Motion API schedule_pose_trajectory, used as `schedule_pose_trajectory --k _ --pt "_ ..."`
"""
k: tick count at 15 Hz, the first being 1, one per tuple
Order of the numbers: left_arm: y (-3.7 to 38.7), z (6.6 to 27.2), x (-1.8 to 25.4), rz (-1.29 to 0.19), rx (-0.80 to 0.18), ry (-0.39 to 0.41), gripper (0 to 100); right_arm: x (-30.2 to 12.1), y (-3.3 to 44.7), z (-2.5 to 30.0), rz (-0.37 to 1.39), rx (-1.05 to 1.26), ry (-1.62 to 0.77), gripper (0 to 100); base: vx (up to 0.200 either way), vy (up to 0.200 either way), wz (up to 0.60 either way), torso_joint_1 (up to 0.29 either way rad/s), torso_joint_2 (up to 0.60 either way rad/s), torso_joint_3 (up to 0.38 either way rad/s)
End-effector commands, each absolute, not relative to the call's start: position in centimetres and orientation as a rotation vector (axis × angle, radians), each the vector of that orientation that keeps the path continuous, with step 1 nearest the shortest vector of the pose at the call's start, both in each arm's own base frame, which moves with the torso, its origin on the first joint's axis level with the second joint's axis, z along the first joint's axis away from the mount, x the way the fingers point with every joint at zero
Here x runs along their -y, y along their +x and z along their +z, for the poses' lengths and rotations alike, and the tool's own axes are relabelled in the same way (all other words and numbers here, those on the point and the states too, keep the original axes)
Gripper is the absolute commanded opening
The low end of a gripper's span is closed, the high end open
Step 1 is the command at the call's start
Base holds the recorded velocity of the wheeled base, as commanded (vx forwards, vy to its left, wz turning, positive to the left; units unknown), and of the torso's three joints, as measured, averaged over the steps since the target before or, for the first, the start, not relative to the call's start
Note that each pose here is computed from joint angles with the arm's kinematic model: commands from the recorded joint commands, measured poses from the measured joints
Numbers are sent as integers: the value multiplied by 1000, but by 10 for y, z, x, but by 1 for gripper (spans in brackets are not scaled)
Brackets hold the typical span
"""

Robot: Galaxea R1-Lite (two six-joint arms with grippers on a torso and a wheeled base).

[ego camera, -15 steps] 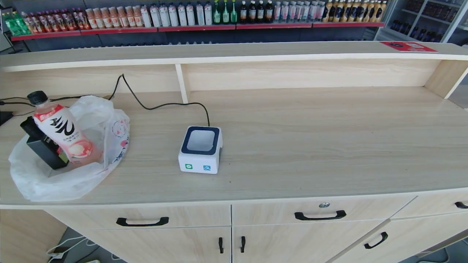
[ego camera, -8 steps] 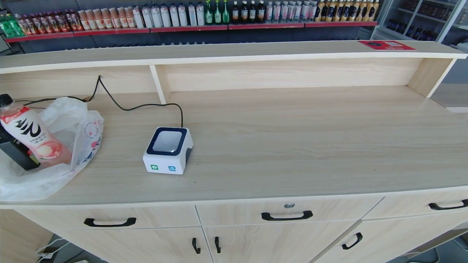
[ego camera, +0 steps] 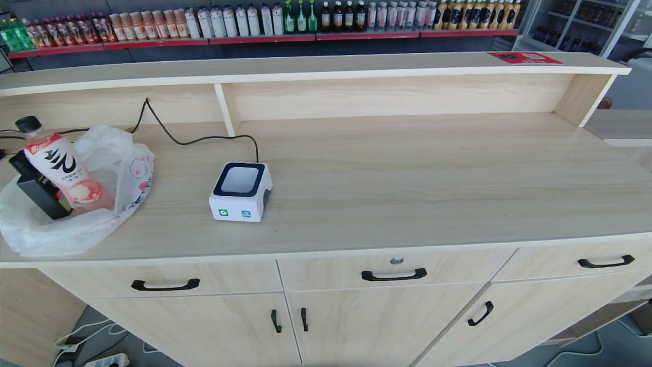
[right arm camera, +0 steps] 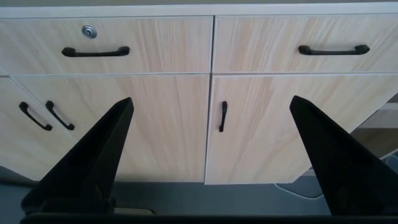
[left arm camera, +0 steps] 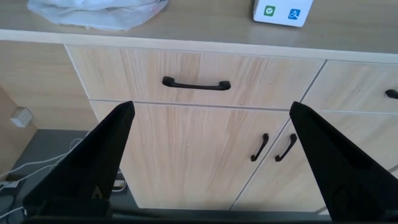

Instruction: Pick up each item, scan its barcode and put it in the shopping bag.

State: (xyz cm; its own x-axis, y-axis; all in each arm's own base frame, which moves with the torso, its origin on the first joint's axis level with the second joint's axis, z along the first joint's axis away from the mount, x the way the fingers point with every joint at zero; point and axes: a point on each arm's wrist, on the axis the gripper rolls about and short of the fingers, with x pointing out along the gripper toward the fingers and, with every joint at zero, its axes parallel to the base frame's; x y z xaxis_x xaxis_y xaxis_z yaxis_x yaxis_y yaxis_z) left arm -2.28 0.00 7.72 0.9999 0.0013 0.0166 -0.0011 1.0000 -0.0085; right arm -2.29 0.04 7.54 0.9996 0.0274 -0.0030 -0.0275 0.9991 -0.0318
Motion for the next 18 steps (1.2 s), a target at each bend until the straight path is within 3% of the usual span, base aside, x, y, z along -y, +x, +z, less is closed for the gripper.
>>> schedule_pose_trajectory --k 1,14,18 --pt "-23 77 0 1 15 -9 100 0 -23 75 28 -3 -32 100 -200 0 0 -7 2 -2" --pt "-23 77 0 1 15 -9 100 0 -23 75 28 -4 -18 100 -200 0 0 1 3 3" --pt "-23 77 0 1 15 -9 100 0 -23 75 28 -3 -18 100 0 0 0 0 0 0"
